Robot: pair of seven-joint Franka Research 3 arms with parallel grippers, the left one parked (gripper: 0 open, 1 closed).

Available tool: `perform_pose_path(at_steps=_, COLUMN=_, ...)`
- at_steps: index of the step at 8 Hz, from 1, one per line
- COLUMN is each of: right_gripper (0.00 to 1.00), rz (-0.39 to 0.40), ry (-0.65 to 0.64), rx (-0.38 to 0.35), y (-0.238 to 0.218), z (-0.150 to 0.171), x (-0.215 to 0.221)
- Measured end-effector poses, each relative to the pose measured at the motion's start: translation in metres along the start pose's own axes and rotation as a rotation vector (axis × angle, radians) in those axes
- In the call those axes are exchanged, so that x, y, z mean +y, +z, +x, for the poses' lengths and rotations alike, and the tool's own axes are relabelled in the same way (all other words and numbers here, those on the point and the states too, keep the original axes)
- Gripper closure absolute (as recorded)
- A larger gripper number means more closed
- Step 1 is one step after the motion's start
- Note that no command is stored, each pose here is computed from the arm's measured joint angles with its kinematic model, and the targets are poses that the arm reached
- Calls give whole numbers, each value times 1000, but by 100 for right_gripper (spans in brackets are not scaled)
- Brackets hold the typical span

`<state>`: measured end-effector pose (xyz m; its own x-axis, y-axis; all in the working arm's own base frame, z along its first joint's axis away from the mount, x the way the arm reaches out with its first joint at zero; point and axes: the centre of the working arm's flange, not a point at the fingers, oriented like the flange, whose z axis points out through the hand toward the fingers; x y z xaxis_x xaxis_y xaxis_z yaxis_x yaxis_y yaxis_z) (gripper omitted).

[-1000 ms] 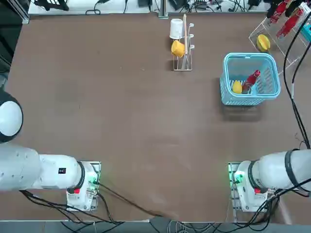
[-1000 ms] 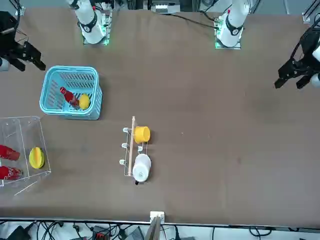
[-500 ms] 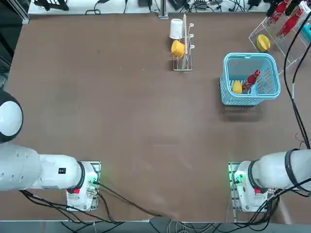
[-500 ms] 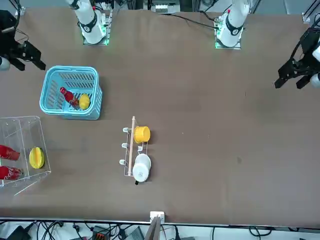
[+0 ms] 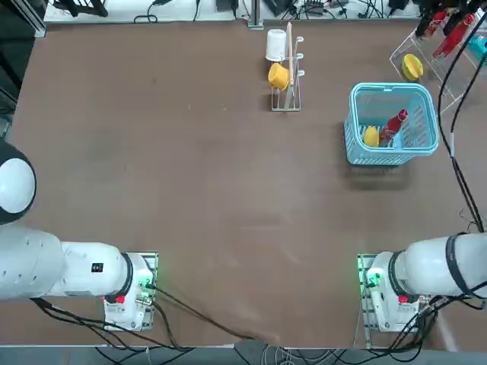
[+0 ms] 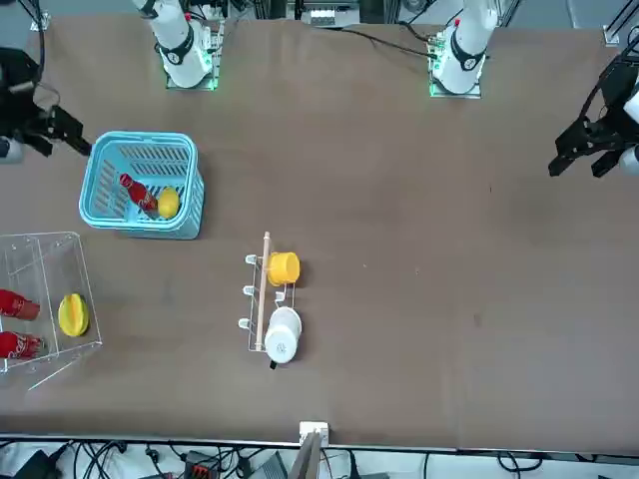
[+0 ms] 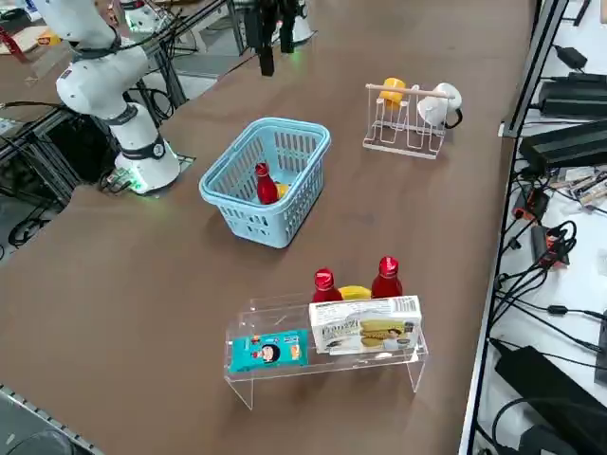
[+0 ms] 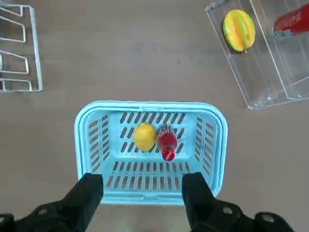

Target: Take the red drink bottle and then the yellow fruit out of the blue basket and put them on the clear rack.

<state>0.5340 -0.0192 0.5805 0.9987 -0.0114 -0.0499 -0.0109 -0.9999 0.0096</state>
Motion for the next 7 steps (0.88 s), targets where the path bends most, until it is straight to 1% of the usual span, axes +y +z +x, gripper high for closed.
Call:
perform_pose_path(at_steps=3, right_gripper=0, rz=1, ry=7, rx=10, y=62, z=-10, x=14)
perform_pose_path(at_steps=7, right_gripper=0, rz=4, ry=19, rx=-1, y=116, z=-21, x=23)
